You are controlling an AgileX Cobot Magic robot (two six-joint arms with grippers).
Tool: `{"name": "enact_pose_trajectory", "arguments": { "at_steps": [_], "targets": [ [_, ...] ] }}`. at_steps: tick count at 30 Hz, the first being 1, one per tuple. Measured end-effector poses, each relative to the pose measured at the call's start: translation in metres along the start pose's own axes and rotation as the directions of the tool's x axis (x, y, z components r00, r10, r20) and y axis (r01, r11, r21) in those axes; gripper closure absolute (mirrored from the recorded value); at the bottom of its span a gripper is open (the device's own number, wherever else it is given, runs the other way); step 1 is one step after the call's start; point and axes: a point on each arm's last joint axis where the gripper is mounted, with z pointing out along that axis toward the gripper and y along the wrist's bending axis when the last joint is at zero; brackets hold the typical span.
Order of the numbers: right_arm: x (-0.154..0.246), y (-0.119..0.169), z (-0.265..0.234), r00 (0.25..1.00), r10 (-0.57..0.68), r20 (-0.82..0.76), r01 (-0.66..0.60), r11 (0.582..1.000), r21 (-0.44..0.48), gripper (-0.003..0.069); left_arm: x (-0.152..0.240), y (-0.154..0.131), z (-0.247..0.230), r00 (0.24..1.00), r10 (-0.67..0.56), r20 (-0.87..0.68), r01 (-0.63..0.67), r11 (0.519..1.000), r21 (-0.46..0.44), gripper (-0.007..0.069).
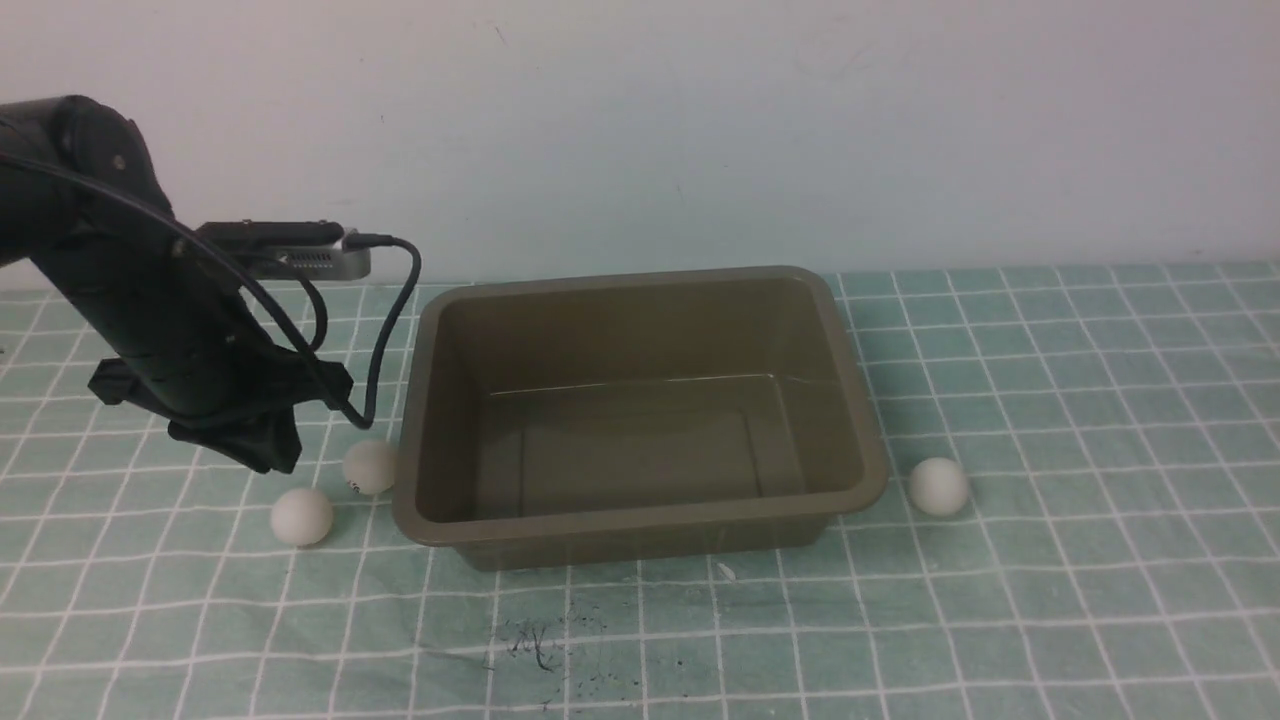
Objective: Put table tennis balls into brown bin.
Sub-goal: 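Reach for and grasp a ping pong ball on the table beside the basket, then drop the ball into the bin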
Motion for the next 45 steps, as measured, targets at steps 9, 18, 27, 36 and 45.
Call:
{"name": "enact_pose_trajectory", "arguments": {
  "at_steps": [9,18,27,36,45],
  "targets": [
    [-0.006,0.001,0.001,0.998,0.011,0.055,-0.010,1.000,-0.015,0.0673,-0.009,0.006,0.040,1.000,-0.013,-0.011,0.013,1.000,-0.007,0.0114],
    [-0.015,-0.002,0.015,0.996,0.065,0.063,-0.065,0.998,-0.006,0.0673,-0.008,0.011,0.076,0.994,-0.071,-0.082,0.070,0.997,-0.012,0.0201],
    [-0.050,-0.009,0.085,0.988,0.106,-0.110,-0.109,0.994,-0.019,0.0659,-0.003,0.000,0.004,0.997,-0.083,-0.012,0.083,0.997,-0.007,0.0279],
    [-0.076,0.019,0.195,0.965,-0.080,-0.250,0.059,0.994,-0.090,0.0489,-0.003,-0.076,-0.081,0.941,0.004,0.339,-0.087,0.969,0.229,0.0279],
    [-0.042,0.024,0.298,0.864,-0.079,-0.497,0.063,0.997,-0.049,0.0130,-0.013,-0.113,-0.005,0.982,0.066,0.175,-0.114,0.954,0.277,0.0159]
  ]
}}
